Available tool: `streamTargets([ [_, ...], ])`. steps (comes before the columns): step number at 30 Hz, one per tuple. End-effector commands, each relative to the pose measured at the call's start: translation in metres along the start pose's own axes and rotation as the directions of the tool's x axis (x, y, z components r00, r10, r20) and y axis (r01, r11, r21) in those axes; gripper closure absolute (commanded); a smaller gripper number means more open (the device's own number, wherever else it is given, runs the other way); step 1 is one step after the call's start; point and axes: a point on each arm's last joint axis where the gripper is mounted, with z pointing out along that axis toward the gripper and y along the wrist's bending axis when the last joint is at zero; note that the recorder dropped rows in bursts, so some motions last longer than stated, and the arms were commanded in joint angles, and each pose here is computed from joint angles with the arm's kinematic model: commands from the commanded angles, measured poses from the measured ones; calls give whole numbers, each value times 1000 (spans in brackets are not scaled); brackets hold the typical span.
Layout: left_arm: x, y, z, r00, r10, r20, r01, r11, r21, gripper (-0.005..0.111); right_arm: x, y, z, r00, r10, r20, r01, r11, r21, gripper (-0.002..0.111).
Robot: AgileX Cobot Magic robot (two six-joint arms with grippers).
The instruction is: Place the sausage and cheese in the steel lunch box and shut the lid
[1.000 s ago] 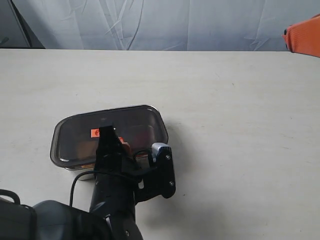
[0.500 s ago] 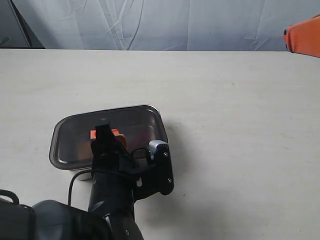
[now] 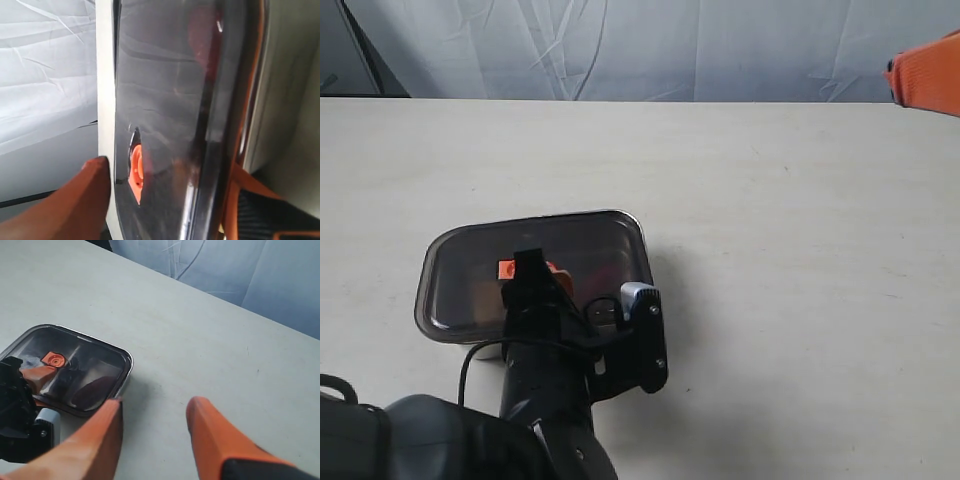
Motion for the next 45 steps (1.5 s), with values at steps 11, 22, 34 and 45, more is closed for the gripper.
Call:
streamTargets([
  [11, -2, 4, -8, 1000, -7, 12, 6, 998, 60, 48, 1, -1, -2, 1000, 3, 3, -3, 1000, 8, 65],
  [22, -2, 7, -9, 999, 40, 23, -41, 997, 69, 48, 1, -2, -2, 1000, -1, 3, 1, 1000, 12, 65],
  [34, -12, 17, -24, 1000, -11, 29, 5, 981, 192, 48, 5, 1, 1, 1000, 18, -25, -18, 1000, -14, 65],
  [45, -17, 24, -63, 990, -91, 105, 58, 958, 279, 48, 35, 5, 36, 995, 20, -95, -24, 999, -34, 65],
])
